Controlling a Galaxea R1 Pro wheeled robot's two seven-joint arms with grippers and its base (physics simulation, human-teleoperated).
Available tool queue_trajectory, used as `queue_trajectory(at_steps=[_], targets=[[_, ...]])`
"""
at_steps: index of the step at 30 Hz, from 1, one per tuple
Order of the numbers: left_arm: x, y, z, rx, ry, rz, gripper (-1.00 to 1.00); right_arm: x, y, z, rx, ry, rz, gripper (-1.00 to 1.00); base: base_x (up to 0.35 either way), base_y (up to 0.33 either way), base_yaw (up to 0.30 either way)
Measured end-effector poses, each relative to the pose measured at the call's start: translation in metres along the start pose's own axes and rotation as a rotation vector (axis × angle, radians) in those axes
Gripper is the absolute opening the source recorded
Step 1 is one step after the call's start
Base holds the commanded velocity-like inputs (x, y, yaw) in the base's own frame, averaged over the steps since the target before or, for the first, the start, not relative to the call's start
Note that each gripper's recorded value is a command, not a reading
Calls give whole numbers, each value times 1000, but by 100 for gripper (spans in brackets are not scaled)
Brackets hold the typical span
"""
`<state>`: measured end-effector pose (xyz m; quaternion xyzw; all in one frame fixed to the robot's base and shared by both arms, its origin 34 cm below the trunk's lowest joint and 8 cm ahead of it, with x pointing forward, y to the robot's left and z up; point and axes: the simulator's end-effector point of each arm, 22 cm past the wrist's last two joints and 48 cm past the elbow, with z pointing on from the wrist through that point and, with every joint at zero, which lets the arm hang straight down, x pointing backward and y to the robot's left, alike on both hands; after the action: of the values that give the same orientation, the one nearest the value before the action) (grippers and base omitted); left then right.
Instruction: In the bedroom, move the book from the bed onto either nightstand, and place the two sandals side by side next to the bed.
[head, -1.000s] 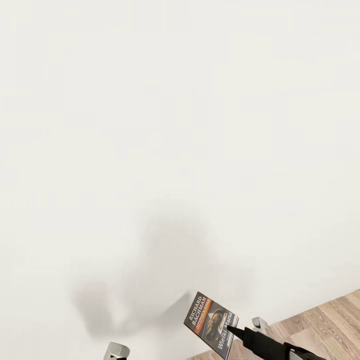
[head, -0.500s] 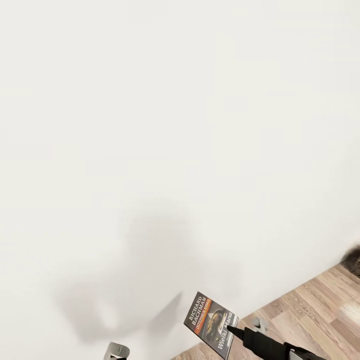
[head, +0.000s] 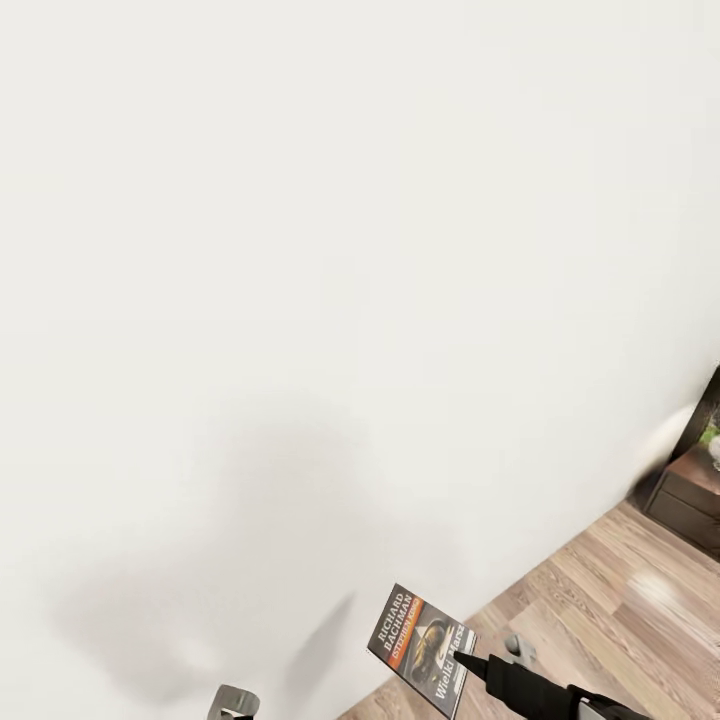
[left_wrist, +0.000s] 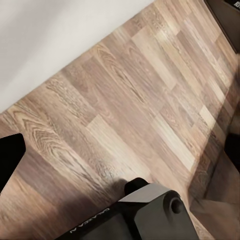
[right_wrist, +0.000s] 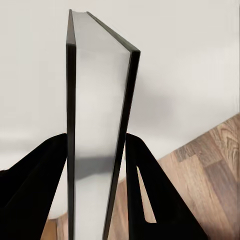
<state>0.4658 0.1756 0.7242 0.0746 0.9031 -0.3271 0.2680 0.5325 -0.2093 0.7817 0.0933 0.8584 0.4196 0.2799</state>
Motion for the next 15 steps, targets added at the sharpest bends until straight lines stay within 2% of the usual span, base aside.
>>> queue_trajectory(at_steps=[6, 15], targets=[[1, 1, 1, 0, 3, -2, 100, 1, -1, 0, 2, 2, 3, -100, 225, 0, -249], [4, 1, 1, -1, 7, -6, 100, 3, -3, 1, 3, 6, 6, -100, 19, 0, -245]])
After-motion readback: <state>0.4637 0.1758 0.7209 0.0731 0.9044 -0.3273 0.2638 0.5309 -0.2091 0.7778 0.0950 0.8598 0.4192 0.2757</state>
